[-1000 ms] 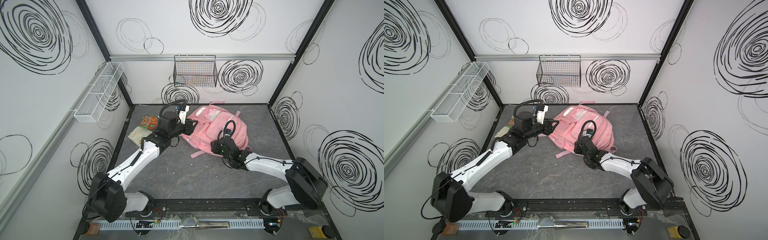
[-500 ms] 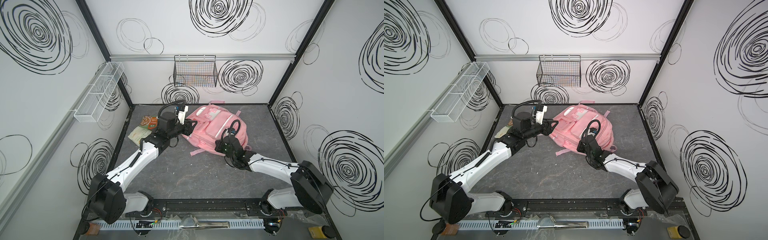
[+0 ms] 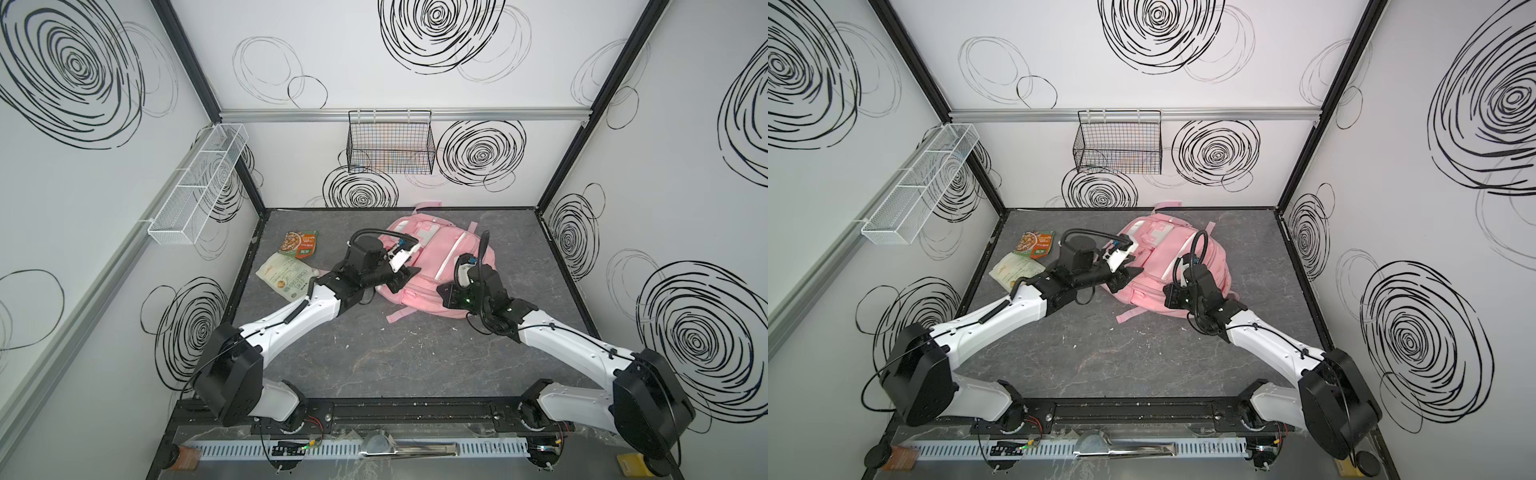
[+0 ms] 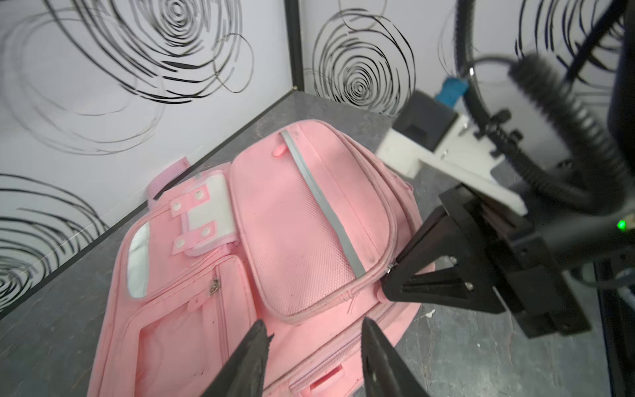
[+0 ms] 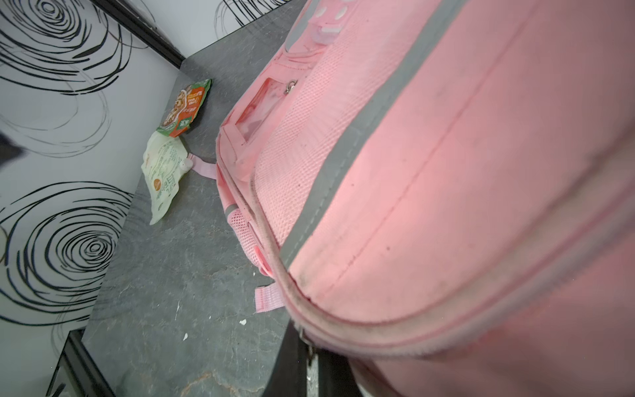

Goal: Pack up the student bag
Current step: 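Grasp the main zipper pull with the right gripper while left holds bag top, then pull the zipper along the main compartment with right while left holds the bag, then drag the zipper pull over the bag top toward the left gripper with right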

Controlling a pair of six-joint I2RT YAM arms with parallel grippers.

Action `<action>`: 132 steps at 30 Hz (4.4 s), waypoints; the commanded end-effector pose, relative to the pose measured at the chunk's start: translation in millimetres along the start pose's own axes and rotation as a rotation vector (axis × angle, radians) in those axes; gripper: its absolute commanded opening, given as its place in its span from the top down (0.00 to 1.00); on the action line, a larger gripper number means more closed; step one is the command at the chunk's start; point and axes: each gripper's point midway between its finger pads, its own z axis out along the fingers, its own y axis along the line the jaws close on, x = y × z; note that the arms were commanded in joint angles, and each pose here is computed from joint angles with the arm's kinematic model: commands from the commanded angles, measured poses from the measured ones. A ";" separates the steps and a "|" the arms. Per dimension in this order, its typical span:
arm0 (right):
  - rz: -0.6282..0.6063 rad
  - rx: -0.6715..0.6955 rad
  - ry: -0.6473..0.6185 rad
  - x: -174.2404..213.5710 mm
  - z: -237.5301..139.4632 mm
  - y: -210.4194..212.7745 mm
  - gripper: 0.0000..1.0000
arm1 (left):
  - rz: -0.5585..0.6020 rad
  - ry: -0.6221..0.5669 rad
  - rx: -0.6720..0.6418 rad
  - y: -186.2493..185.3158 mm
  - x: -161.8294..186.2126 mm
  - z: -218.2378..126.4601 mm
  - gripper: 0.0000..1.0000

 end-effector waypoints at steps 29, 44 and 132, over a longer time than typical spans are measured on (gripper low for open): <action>-0.079 -0.051 -0.078 -15.0 -56.2 1.8 1.00 | 0.630 0.015 0.145 -55.0 28.0 72.8 1.00; 0.067 0.259 -0.201 -62.1 -104.0 -103.9 1.00 | 0.638 -0.049 0.081 -25.0 24.5 13.1 1.00; 0.030 0.041 -0.124 -23.1 -60.9 -41.0 1.00 | 0.282 0.104 -0.016 -40.8 22.0 13.9 1.00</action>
